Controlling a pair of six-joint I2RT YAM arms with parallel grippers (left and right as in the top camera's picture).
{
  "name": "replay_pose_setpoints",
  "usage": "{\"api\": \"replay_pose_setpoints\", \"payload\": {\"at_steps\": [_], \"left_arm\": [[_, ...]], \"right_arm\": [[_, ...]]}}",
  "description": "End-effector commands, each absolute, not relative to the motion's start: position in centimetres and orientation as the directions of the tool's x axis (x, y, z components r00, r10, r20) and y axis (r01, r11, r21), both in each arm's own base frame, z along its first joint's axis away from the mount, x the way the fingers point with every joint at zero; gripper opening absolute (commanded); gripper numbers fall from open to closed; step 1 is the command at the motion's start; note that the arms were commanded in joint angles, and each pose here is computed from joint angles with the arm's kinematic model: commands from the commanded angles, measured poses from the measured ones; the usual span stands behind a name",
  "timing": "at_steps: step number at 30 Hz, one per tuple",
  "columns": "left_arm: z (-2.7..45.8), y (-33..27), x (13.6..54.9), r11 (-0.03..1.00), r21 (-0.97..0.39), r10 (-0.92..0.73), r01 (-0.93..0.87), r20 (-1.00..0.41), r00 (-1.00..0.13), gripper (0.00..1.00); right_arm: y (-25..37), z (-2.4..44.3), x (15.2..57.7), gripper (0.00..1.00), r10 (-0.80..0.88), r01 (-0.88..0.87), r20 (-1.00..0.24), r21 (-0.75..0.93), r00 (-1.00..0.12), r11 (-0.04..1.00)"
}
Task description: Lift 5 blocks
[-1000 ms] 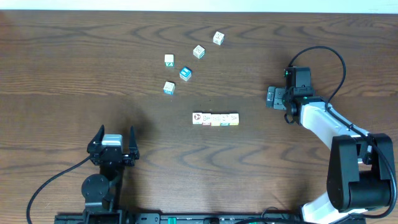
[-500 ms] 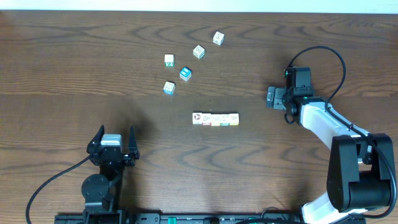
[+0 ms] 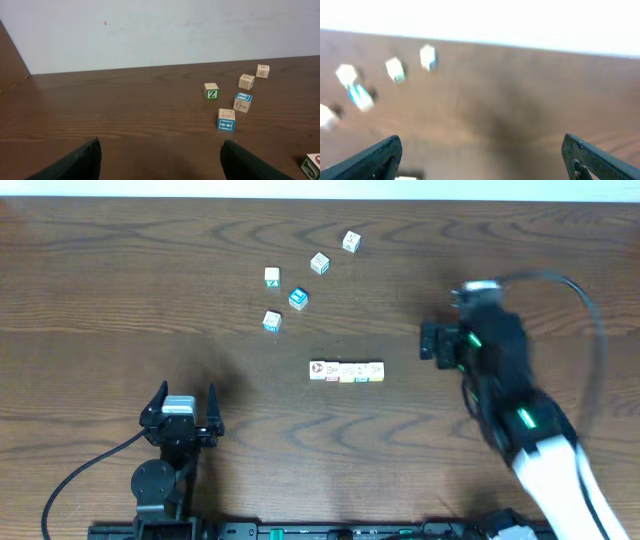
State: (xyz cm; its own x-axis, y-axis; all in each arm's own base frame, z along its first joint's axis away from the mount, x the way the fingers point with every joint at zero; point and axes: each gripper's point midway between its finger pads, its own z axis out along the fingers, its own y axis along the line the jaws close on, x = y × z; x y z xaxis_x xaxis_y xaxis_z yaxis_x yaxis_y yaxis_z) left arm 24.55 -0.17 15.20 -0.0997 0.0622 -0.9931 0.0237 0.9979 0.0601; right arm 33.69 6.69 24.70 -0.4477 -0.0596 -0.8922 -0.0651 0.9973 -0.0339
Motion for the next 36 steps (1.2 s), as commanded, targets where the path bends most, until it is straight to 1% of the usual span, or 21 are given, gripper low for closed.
{"api": "replay_pose_setpoints", "payload": {"at_steps": [1,3,5,9,12,14,17,19,20,24,26,31,36], "left_arm": [[13.8,-0.3,24.4,0.998,0.055,0.059,0.035,-0.987,-0.147,0.77],[13.8,-0.3,24.4,0.998,0.055,0.059,0.035,-0.987,-0.147,0.77],[13.8,-0.3,24.4,0.998,0.055,0.059,0.035,-0.987,-0.147,0.76],[13.8,-0.3,24.4,0.998,0.055,0.059,0.035,-0.987,-0.146,0.76],[13.8,-0.3,24.4,0.998,0.055,0.059,0.035,-0.987,-0.146,0.76],[13.8,-0.3,24.4,0.998,0.055,0.059,0.035,-0.987,-0.146,0.76],[13.8,-0.3,24.4,0.998,0.055,0.059,0.035,-0.987,-0.147,0.77],[13.8,-0.3,24.4,0.998,0.055,0.059,0.035,-0.987,-0.147,0.77],[13.8,-0.3,24.4,0.998,0.055,0.059,0.035,-0.987,-0.147,0.76],[13.8,-0.3,24.4,0.998,0.055,0.059,0.035,-0.987,-0.147,0.76],[13.8,-0.3,24.4,0.998,0.055,0.059,0.035,-0.987,-0.146,0.77],[13.8,-0.3,24.4,0.998,0.055,0.059,0.035,-0.987,-0.147,0.77],[13.8,-0.3,24.4,0.998,0.055,0.059,0.035,-0.987,-0.147,0.77]], "right_arm": [[3.8,30.5,30.2,0.99,-0.056,0.001,-0.962,-0.058,-0.269,0.998],[2.6,34.0,27.9,0.99,0.017,-0.003,-0.989,0.018,-0.144,1.0],[1.4,36.2,26.0,0.99,0.061,-0.01,-0.997,0.061,-0.047,0.998],[0.1,37.9,23.6,0.99,0.063,-0.024,-0.988,0.06,0.14,0.998],[0.2,36.7,22.4,0.99,0.054,-0.043,-0.958,0.043,0.283,0.998],[0.4,35.1,21.9,0.99,0.059,-0.056,-0.934,0.042,0.351,0.998],[0.4,31.9,21.6,0.99,0.111,-0.08,-0.905,0.086,0.41,0.993],[0.3,29.9,21.8,0.99,0.118,-0.081,-0.904,0.093,0.41,0.992],[0.3,28.9,22.2,0.99,0.132,-0.083,-0.911,0.108,0.391,0.991],[-0.1,24.4,23.7,0.99,0.166,-0.059,-0.95,0.156,0.265,0.986],[-0.2,21.3,24.4,0.99,0.171,-0.033,-0.974,0.168,0.15,0.985],[-0.1,15.5,24.6,0.99,0.181,0.002,-0.98,0.182,-0.082,0.983],[-0.2,15.6,24.6,0.99,0.151,0.002,-0.985,0.152,-0.077,0.988]]}}
